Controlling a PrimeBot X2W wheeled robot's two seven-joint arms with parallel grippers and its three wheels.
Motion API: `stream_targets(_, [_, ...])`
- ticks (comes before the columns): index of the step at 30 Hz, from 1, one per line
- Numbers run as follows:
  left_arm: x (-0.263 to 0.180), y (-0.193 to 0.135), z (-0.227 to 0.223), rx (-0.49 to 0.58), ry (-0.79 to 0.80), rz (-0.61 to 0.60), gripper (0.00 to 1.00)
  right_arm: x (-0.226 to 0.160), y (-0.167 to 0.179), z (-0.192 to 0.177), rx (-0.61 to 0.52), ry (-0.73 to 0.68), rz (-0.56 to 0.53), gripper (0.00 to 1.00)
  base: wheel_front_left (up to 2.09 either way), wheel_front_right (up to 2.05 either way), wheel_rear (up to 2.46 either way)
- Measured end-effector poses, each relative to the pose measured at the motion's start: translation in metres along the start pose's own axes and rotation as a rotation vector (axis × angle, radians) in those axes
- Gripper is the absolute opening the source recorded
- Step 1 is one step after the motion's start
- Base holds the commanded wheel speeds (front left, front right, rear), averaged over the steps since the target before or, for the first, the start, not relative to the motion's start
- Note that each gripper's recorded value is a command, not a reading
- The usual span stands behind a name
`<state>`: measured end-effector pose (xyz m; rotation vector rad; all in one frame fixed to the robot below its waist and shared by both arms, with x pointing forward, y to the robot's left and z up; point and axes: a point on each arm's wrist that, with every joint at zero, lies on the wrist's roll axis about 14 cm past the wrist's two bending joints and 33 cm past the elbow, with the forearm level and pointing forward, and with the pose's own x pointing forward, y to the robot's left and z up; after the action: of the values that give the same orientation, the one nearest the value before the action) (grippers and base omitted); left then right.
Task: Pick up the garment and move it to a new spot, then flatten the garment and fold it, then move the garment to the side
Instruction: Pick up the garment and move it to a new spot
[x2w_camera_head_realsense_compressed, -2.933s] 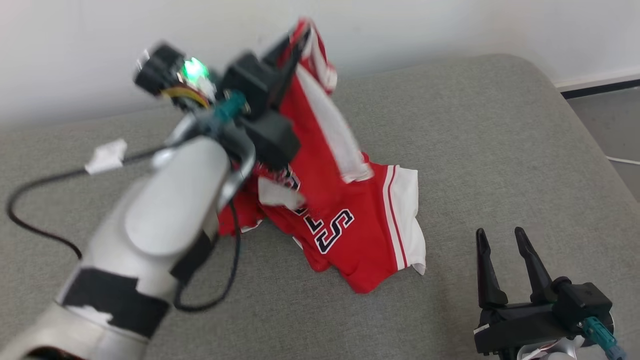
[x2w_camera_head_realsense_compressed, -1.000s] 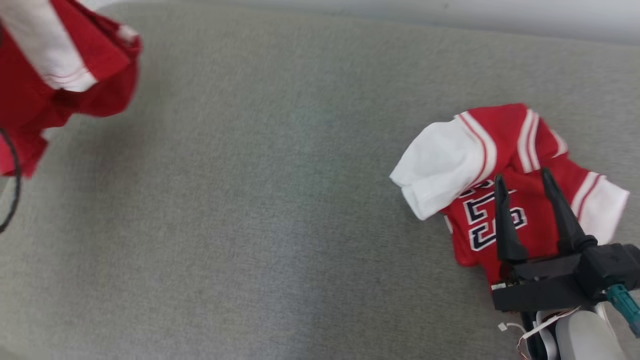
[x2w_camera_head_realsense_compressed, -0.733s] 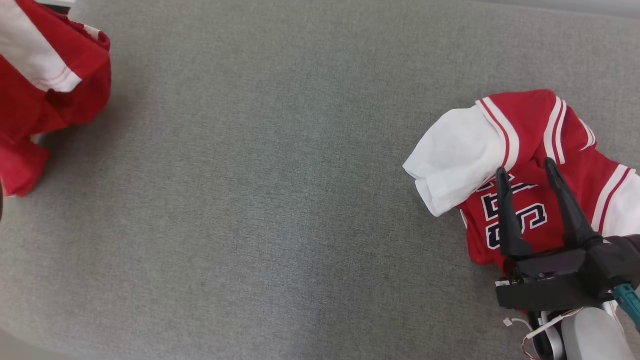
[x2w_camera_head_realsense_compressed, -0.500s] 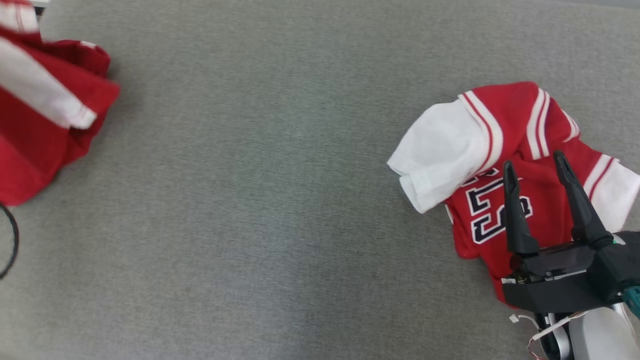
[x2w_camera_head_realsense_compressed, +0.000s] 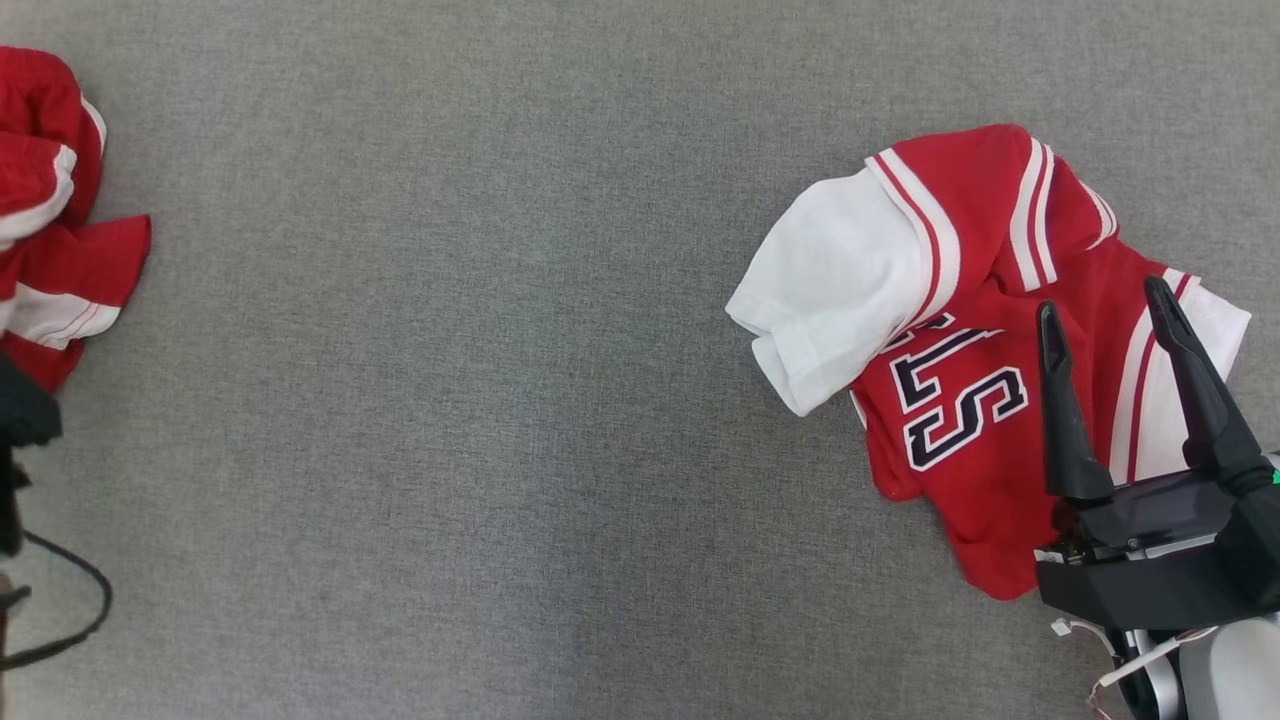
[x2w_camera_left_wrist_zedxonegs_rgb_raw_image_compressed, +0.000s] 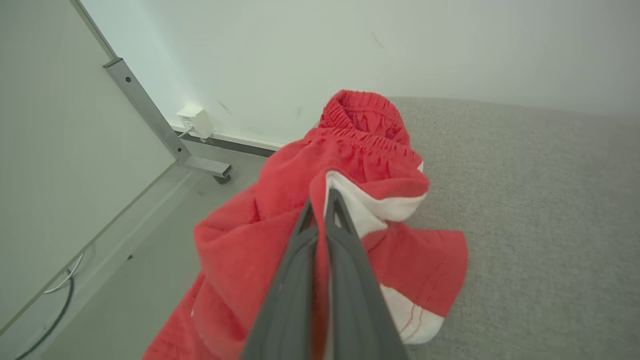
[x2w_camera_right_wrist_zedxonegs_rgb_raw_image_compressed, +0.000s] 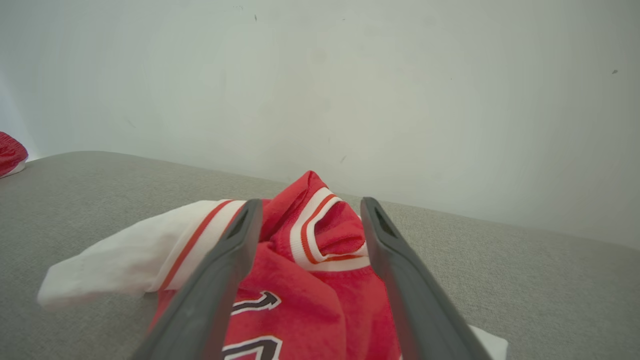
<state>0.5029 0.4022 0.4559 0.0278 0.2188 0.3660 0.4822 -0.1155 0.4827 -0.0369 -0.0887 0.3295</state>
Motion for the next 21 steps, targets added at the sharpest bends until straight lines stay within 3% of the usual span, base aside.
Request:
stream_targets(2, [-0.003, 0.000, -0.012, -0.009, 0.029, 0.002, 0.00, 0.000, 0.000, 0.000, -0.002, 0.002, 0.000, 1.00, 0.00, 0.00, 0.00])
stream_targets(3, [-0.003, -0.001, -0.015, -0.015, 0.037, 0.004, 0.24, 0.001, 0.000, 0.002, -0.004, 0.000, 0.002, 1.00, 0.00, 0.00, 0.00])
stream_targets(4, [-0.004, -0.002, -0.018, -0.016, 0.046, 0.005, 0.93, 0.001, 0.000, 0.002, -0.005, -0.002, 0.003, 1.00, 0.00, 0.00, 0.00])
stream_targets(5, [-0.005, -0.003, -0.020, -0.010, 0.051, 0.003, 1.00, 0.001, 0.001, 0.003, -0.005, -0.004, 0.004, 1.00, 0.00, 0.00, 0.00])
stream_targets(14, [-0.001, -0.007, 0.073, 0.035, -0.211, -0.028, 1.00, -0.003, 0.003, 0.012, 0.002, -0.023, -0.002, 1.00, 0.00, 0.00, 0.00])
stream_targets(18, [-0.009, -0.036, 0.135, 0.061, -0.394, -0.108, 1.00, -0.008, 0.003, 0.019, 0.022, -0.044, -0.021, 1.00, 0.00, 0.00, 0.00])
stream_targets(21, [-0.015, -0.061, 0.155, 0.063, -0.459, -0.171, 1.00, -0.014, -0.001, 0.021, 0.033, -0.045, -0.043, 1.00, 0.00, 0.00, 0.00])
